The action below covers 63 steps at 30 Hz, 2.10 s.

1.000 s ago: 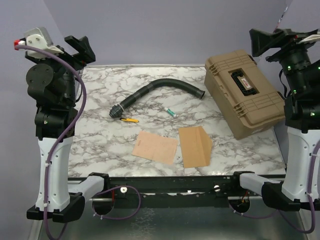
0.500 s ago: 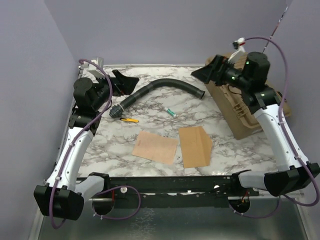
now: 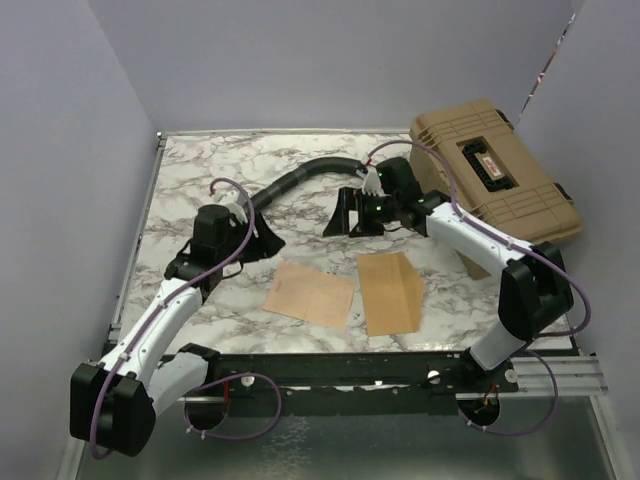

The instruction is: Place the letter into the envelope and seal it

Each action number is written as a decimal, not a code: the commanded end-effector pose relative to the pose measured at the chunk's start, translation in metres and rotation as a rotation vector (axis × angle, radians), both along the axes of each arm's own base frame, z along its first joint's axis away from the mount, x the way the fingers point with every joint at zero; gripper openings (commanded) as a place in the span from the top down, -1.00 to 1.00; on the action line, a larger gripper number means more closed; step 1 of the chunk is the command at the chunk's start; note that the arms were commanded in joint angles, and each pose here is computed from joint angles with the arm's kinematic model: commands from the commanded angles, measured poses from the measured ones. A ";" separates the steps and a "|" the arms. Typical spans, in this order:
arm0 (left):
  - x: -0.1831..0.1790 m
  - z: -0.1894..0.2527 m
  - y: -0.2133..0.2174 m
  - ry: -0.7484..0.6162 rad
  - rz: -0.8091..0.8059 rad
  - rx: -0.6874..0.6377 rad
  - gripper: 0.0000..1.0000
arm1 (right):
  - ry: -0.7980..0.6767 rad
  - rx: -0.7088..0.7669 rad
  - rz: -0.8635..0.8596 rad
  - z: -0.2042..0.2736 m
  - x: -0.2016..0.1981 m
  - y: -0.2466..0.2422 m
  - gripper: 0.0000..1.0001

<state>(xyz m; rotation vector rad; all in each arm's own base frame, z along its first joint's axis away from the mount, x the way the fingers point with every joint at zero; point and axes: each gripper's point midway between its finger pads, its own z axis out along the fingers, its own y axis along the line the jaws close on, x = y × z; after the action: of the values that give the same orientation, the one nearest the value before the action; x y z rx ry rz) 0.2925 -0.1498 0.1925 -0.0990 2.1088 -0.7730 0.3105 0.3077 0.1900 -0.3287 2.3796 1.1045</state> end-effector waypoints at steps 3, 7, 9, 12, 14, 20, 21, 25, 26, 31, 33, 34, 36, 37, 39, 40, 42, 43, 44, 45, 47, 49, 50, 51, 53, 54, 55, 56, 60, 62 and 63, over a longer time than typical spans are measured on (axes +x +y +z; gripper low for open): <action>-0.070 -0.070 -0.040 0.173 -0.217 0.055 0.05 | 0.198 -0.141 0.001 -0.084 -0.035 -0.013 -0.89; -0.077 -0.078 -0.061 0.238 -0.246 -0.016 0.25 | 0.326 -0.237 -0.078 -0.124 -0.054 -0.034 -0.72; -0.082 -0.088 -0.071 0.267 -0.263 -0.043 0.36 | 0.357 -0.252 -0.112 -0.134 -0.061 -0.040 -0.67; -0.085 -0.101 -0.082 0.265 -0.274 -0.059 0.51 | 0.368 -0.235 -0.157 -0.140 -0.066 -0.044 -0.62; -0.085 -0.100 -0.095 0.253 -0.307 -0.140 0.69 | 0.367 -0.218 -0.188 -0.144 -0.067 -0.045 -0.56; -0.078 -0.126 -0.109 0.348 -0.292 -0.158 1.00 | 0.376 -0.201 -0.248 -0.145 -0.069 -0.050 -0.44; -0.078 -0.134 -0.106 0.366 -0.267 -0.136 1.00 | 0.378 -0.198 -0.254 -0.145 -0.070 -0.050 -0.43; -0.085 -0.164 -0.086 0.454 -0.160 -0.063 1.00 | 0.414 -0.169 -0.258 -0.148 -0.079 -0.049 -0.43; -0.087 -0.170 -0.082 0.473 -0.137 -0.054 1.00 | 0.427 -0.159 -0.256 -0.149 -0.082 -0.048 -0.43; -0.094 -0.191 -0.061 0.551 -0.026 0.011 1.00 | 0.457 -0.122 -0.232 -0.151 -0.093 -0.039 -0.42; -0.097 -0.198 -0.055 0.576 0.003 0.036 1.00 | 0.469 -0.108 -0.225 -0.152 -0.096 -0.036 -0.40; -0.099 -0.201 -0.053 0.589 0.011 0.047 1.00 | 0.477 -0.104 -0.222 -0.154 -0.097 -0.034 -0.37; -0.102 -0.205 -0.050 0.605 0.021 0.061 1.00 | 0.489 -0.102 -0.225 -0.158 -0.099 -0.031 -0.33; -0.103 -0.207 -0.048 0.612 0.025 0.066 1.00 | 0.494 -0.098 -0.218 -0.159 -0.100 -0.028 -0.29; -0.104 -0.209 -0.047 0.617 0.032 0.072 1.00 | 0.495 -0.090 -0.209 -0.160 -0.101 -0.023 -0.23; -0.104 -0.209 -0.046 0.617 0.034 0.072 1.00 | 0.498 -0.086 -0.204 -0.160 -0.103 -0.020 -0.22; -0.108 -0.212 -0.043 0.635 0.046 0.087 1.00 | 0.493 -0.082 -0.194 -0.159 -0.104 -0.016 -0.18; -0.109 -0.213 -0.041 0.640 0.053 0.093 1.00 | 0.489 -0.084 -0.193 -0.158 -0.104 -0.015 -0.17; -0.109 -0.213 -0.039 0.640 0.062 0.098 1.00 | 0.483 -0.083 -0.189 -0.156 -0.104 -0.013 -0.17; -0.109 -0.213 -0.038 0.641 0.069 0.104 1.00 | 0.482 -0.079 -0.184 -0.155 -0.105 -0.012 -0.17; -0.110 -0.213 -0.035 0.641 0.079 0.108 1.00 | 0.493 -0.072 -0.170 -0.157 -0.108 -0.011 -0.20; -0.111 -0.215 -0.029 0.648 0.113 0.123 1.00 | 0.503 -0.074 -0.167 -0.159 -0.110 -0.011 -0.30; -0.112 -0.217 -0.024 0.659 0.146 0.137 1.00 | 0.504 -0.080 -0.172 -0.160 -0.111 -0.012 -0.36; -0.113 -0.218 -0.017 0.667 0.182 0.154 1.00 | 0.505 -0.085 -0.178 -0.161 -0.112 -0.013 -0.40; -0.114 -0.219 -0.003 0.667 0.267 0.178 1.00 | 0.508 -0.101 -0.193 -0.163 -0.113 -0.016 -0.45; -0.115 -0.218 0.001 0.660 0.294 0.171 1.00 | 0.508 -0.099 -0.191 -0.163 -0.114 -0.017 -0.46; -0.114 -0.216 0.001 0.653 0.310 0.154 1.00 | 0.508 -0.086 -0.182 -0.162 -0.115 -0.015 -0.47; -0.115 -0.214 0.002 0.651 0.326 0.133 1.00 | 0.509 -0.069 -0.170 -0.161 -0.116 -0.013 -0.46; -0.113 -0.205 -0.003 0.650 0.359 0.050 1.00 | 0.510 -0.039 -0.115 -0.159 -0.119 -0.002 -0.45; -0.113 -0.201 -0.008 0.655 0.360 0.018 1.00 | 0.505 -0.022 -0.088 -0.159 -0.118 0.004 -0.44; -0.112 -0.199 -0.010 0.657 0.359 0.006 1.00 | 0.500 -0.011 -0.080 -0.159 -0.117 0.008 -0.44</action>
<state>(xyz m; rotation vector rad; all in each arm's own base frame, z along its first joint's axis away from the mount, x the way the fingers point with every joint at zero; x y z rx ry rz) 0.2019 -0.1850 0.0183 -0.6669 2.5221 -0.7253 0.1998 0.3044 0.0381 0.1187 2.7918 1.1910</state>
